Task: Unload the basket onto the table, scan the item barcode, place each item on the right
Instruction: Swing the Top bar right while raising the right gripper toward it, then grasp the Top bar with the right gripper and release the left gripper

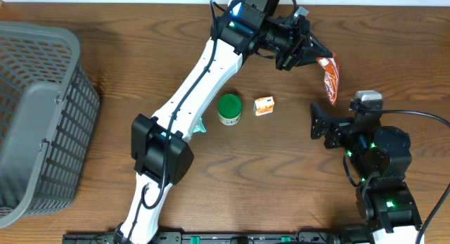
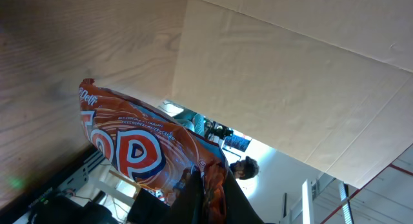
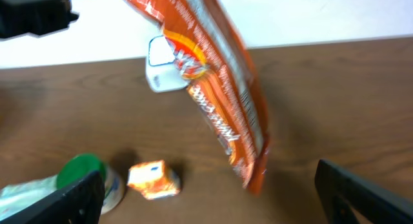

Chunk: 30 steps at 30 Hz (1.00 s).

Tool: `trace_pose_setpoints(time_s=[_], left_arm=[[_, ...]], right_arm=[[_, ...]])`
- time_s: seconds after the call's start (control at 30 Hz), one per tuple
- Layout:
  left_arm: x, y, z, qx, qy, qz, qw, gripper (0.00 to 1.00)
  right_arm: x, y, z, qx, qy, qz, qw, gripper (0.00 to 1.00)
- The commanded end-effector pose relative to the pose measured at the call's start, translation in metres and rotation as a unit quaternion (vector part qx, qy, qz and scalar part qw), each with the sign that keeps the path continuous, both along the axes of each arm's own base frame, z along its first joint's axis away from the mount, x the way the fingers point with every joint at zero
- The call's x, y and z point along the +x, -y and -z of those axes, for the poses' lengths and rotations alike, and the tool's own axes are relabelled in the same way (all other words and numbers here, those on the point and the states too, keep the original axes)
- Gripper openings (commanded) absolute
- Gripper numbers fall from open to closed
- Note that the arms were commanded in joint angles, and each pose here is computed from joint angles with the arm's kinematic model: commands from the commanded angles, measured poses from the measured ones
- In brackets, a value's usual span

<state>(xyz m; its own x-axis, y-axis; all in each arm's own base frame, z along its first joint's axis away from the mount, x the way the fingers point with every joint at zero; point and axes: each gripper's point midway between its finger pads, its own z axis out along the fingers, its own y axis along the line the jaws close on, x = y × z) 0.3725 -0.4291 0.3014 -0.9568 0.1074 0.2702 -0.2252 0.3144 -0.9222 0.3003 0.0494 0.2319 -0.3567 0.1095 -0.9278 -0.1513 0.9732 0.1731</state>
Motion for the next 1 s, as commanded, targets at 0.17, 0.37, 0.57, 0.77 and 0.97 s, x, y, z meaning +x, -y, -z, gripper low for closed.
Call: trace_pose_setpoints(time_s=[0.17,0.37,0.57,0.77,0.97], left_arm=[[-0.002,-0.002,-0.006,-0.008,-0.005,0.005,1.000,0.07],[-0.008,-0.002,-0.009,-0.018,-0.011,0.022,1.000,0.07],[-0.009,-0.003,-0.010,-0.020,-0.012,0.025,0.999,0.07],[-0.008,-0.003,-0.010,-0.020,-0.012,0.025,0.999,0.07],[-0.008,-0.003,-0.010,-0.020,-0.012,0.024,0.999,0.07]], right_arm=[[0.016,0.019,0.015,-0.054,-0.012,0.050,0.997,0.74],[0.037,0.017,0.027,-0.058,-0.018,0.048,0.997,0.49],[0.045,0.016,0.014,-0.044,0.009,0.053,0.998,0.12],[0.039,0.028,-0.006,-0.043,0.033,0.088,0.995,0.01],[0.015,0.059,-0.022,-0.059,0.037,0.165,0.984,0.01]])
